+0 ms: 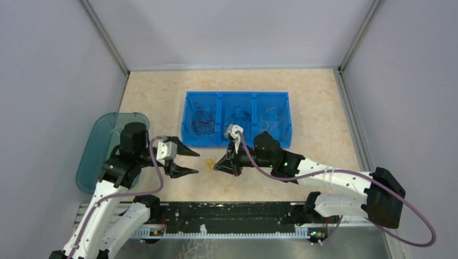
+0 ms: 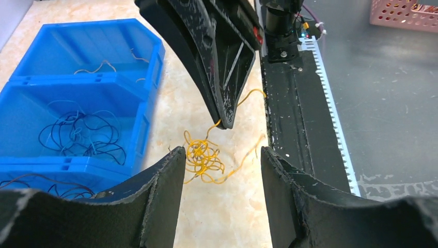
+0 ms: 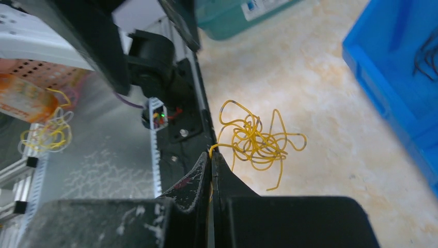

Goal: Untangle the cables
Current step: Untie the cable.

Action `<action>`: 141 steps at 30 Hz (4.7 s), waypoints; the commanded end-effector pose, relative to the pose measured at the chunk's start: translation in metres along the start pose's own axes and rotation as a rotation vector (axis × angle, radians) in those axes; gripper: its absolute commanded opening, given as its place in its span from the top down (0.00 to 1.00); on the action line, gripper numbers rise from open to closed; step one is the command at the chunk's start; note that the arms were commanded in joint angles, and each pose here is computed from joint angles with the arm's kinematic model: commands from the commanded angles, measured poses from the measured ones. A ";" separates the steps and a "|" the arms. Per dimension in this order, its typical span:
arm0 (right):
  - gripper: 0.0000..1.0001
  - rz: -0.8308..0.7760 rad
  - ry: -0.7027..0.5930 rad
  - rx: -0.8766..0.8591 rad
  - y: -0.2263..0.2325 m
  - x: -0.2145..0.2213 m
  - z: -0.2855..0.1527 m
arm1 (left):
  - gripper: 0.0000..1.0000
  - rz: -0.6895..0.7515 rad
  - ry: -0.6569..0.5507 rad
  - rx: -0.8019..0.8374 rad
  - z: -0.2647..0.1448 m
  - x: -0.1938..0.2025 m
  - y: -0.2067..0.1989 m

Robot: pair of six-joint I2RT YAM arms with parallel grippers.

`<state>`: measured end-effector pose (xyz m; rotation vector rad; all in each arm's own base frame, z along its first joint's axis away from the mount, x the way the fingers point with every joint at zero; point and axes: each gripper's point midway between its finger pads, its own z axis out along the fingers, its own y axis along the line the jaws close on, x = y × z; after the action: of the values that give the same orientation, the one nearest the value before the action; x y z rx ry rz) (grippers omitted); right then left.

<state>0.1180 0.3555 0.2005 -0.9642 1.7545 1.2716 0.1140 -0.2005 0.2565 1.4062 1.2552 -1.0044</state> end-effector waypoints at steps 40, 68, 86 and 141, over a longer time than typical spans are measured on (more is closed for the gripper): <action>1.00 -0.018 -0.289 -0.400 0.083 -0.132 -0.046 | 0.40 0.213 0.035 -0.176 -0.013 0.004 0.008; 1.00 -0.037 -0.206 -0.474 0.105 -0.130 -0.008 | 0.49 -0.091 -0.114 0.092 0.003 -0.042 -0.013; 0.77 -0.025 -0.176 -0.421 0.099 -0.125 0.010 | 0.99 -0.092 -0.109 0.075 0.002 -0.036 -0.017; 0.78 0.026 -0.469 -0.333 0.075 -0.082 -0.007 | 0.99 -0.203 -0.363 -0.115 -0.022 -0.171 0.018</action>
<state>0.0900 0.3851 0.2959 -0.7341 1.2479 1.6994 0.1064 -0.2145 0.4183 0.9805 1.2071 -1.2893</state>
